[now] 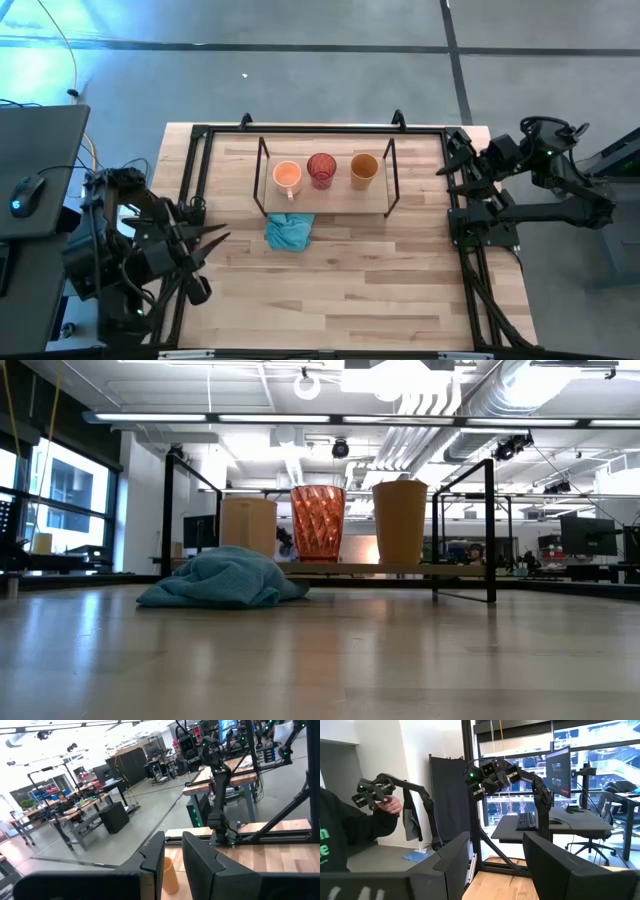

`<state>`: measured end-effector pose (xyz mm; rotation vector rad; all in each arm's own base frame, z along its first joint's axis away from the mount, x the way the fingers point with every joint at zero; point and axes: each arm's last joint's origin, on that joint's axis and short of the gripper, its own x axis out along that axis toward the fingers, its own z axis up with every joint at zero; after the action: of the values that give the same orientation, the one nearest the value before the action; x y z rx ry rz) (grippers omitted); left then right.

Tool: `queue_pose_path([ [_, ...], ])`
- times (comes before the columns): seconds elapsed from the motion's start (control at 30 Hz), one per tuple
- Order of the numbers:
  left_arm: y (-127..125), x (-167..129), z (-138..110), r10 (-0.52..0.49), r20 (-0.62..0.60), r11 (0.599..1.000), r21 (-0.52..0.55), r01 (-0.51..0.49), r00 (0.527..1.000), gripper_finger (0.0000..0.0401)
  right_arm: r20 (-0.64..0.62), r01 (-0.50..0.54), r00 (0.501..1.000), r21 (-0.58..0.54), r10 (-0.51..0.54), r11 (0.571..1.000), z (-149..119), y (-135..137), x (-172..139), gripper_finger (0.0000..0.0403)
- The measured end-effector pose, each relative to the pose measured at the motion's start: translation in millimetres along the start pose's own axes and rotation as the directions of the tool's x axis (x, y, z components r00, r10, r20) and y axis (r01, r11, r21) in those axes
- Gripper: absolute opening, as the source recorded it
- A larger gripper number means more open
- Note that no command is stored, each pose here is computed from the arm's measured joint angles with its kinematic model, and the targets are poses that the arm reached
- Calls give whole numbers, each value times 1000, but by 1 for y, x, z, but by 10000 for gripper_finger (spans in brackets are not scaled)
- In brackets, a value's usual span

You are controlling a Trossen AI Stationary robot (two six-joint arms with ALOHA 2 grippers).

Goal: Stack small to large cups/mugs on shelf
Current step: Return to Home Position

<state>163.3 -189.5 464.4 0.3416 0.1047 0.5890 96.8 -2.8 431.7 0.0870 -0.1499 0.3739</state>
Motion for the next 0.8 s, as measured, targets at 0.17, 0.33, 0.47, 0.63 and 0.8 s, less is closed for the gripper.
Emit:
queue_pose_path([
  [0.17, 10, 0, 14, 0, 0, 1000, -18, 0, 1000, 56, 3, 16, 1000, 0, -16, 1000, 0, 0, 0, 177],
  [0.33, 16, 0, 26, 0, 0, 999, -32, 0, 1000, 56, 2, 16, 1000, -3, -16, 1000, 0, 0, 0, 177],
  [0.47, 21, 0, 39, 1, 0, 995, -96, -1, 1000, 56, 3, 17, 1000, -8, -17, 1000, 0, 0, 0, 177],
  [0.63, 27, 0, 56, -53, -11, 982, -181, 50, 999, 56, 3, 18, 1000, -21, -18, 1000, 0, -1, 0, 177],
  [0.8, 26, -1, 73, -238, 3, 948, -218, 233, 971, 56, 7, 19, 1000, -30, -18, 999, 1, -1, 0, 177],
])
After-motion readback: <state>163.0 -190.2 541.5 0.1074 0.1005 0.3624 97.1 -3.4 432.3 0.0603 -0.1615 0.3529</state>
